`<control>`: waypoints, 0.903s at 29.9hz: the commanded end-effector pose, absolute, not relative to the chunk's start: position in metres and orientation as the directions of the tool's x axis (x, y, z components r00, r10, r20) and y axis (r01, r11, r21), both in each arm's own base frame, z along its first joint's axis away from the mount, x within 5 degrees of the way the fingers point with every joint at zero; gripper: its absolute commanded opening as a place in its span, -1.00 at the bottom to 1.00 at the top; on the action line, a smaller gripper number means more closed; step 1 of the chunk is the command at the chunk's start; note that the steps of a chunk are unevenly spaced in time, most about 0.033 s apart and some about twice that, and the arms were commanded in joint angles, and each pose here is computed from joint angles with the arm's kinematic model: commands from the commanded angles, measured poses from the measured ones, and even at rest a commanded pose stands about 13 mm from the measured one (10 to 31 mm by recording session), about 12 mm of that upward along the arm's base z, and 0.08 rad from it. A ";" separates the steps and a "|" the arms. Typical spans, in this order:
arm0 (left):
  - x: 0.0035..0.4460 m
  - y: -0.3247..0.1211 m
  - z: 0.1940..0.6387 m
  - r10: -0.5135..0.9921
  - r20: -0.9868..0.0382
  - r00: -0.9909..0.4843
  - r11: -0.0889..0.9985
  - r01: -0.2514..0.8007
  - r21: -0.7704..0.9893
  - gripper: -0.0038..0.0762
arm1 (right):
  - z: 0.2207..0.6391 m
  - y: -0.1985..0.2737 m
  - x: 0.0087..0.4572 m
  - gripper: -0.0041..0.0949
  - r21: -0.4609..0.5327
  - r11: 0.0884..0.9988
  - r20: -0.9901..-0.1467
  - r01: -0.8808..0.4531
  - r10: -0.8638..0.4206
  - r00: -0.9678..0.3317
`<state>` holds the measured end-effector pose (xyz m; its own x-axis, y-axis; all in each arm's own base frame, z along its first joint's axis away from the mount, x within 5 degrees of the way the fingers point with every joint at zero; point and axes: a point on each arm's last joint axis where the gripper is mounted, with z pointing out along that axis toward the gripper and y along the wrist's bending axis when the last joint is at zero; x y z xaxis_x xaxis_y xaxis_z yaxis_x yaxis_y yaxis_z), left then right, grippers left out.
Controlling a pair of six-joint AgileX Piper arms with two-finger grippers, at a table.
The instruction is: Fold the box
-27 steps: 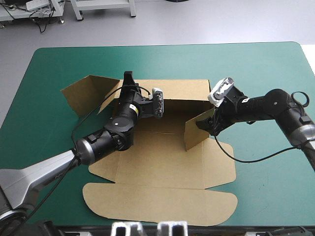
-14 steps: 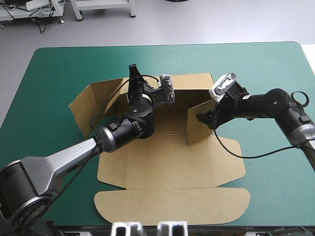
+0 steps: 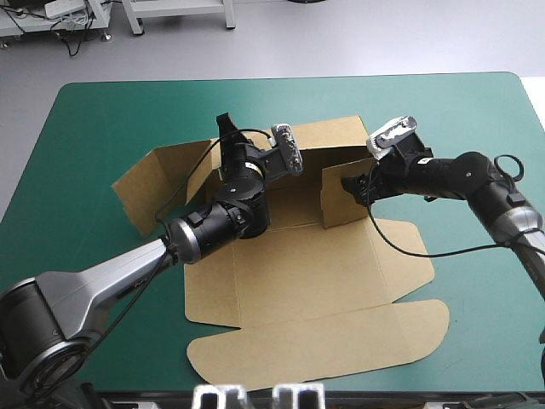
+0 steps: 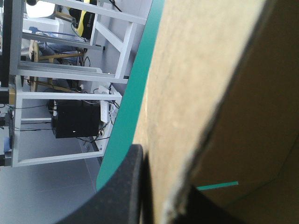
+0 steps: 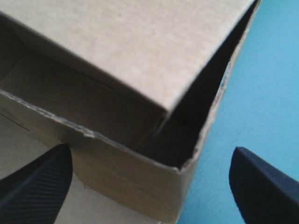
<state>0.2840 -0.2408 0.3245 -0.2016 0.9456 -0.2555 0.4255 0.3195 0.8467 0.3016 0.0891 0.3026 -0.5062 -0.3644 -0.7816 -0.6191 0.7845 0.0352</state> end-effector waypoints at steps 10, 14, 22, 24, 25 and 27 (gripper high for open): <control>0.272 -0.246 0.330 0.885 -0.404 -0.229 0.461 0.543 0.702 -0.87 | 0.325 0.090 0.302 0.19 -0.067 0.749 -0.843 -0.659 -0.397 -0.364; 0.271 -0.247 0.328 0.883 -0.405 -0.236 0.465 0.554 0.691 -0.87 | 0.325 0.090 0.302 0.03 -0.084 0.741 -0.841 -0.666 -0.411 -0.352; 0.270 -0.244 0.328 0.895 -0.371 -0.250 0.446 0.555 0.702 -0.87 | 0.325 0.090 0.302 -0.95 -0.111 0.732 -0.837 -0.672 -0.434 -0.334; 0.270 -0.244 0.328 0.895 -0.371 -0.250 0.446 0.555 0.702 -0.87 | 0.325 0.090 0.302 -0.95 -0.107 0.728 -0.835 -0.677 -0.435 -0.336; 0.271 -0.244 0.328 0.898 -0.366 -0.245 0.440 0.554 0.707 -0.87 | 0.325 0.090 0.301 -0.95 -0.105 0.726 -0.835 -0.679 -0.436 -0.337; 0.271 -0.244 0.328 0.899 -0.366 -0.241 0.437 0.552 0.710 -0.87 | 0.324 0.091 0.301 -0.95 -0.100 0.721 -0.832 -0.686 -0.438 -0.339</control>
